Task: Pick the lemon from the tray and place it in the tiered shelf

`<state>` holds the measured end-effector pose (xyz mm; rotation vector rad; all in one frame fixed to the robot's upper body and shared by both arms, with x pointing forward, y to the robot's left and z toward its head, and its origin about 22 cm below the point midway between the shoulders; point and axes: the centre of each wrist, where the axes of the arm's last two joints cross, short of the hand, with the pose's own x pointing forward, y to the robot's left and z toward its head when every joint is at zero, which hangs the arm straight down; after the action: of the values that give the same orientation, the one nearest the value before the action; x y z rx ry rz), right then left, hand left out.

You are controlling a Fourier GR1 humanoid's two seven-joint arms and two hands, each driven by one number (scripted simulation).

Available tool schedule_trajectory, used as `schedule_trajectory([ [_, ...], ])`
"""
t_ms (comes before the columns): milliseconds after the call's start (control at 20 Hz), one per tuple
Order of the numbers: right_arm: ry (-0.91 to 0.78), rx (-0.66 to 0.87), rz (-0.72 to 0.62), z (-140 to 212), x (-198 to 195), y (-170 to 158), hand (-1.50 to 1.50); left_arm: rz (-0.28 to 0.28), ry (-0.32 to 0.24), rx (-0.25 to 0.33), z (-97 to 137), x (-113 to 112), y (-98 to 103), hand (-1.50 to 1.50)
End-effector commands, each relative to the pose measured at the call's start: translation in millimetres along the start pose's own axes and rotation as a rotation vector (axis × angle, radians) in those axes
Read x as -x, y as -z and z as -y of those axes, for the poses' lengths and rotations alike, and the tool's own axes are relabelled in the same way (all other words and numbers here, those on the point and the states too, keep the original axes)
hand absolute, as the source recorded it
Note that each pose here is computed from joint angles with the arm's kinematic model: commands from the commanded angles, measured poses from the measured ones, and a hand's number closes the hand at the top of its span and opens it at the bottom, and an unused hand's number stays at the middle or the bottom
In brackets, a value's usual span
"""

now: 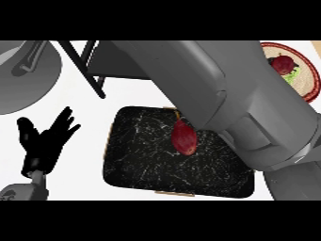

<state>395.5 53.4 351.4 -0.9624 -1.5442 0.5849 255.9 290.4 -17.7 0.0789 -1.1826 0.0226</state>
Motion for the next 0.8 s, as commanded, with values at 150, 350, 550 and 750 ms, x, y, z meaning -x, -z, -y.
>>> schedule_trajectory([
  [150, -0.041, 0.017, -0.013, -15, 24, 19, 1.5, -0.051, 0.007, -0.004, 17, -5, 0, 0.0],
  [350, -0.022, 0.07, 0.009, -25, 37, 24, 1.5, -0.042, 0.023, 0.019, 5, 1, -2, 0.0],
  [550, 0.013, 0.016, 0.039, -13, 33, 27, 1.5, -0.046, 0.022, 0.005, 2, 8, 1, 0.0],
  [750, 0.016, 0.043, 0.045, -8, 36, 32, 1.5, -0.055, 0.006, 0.023, -1, 0, -3, 0.0],
])
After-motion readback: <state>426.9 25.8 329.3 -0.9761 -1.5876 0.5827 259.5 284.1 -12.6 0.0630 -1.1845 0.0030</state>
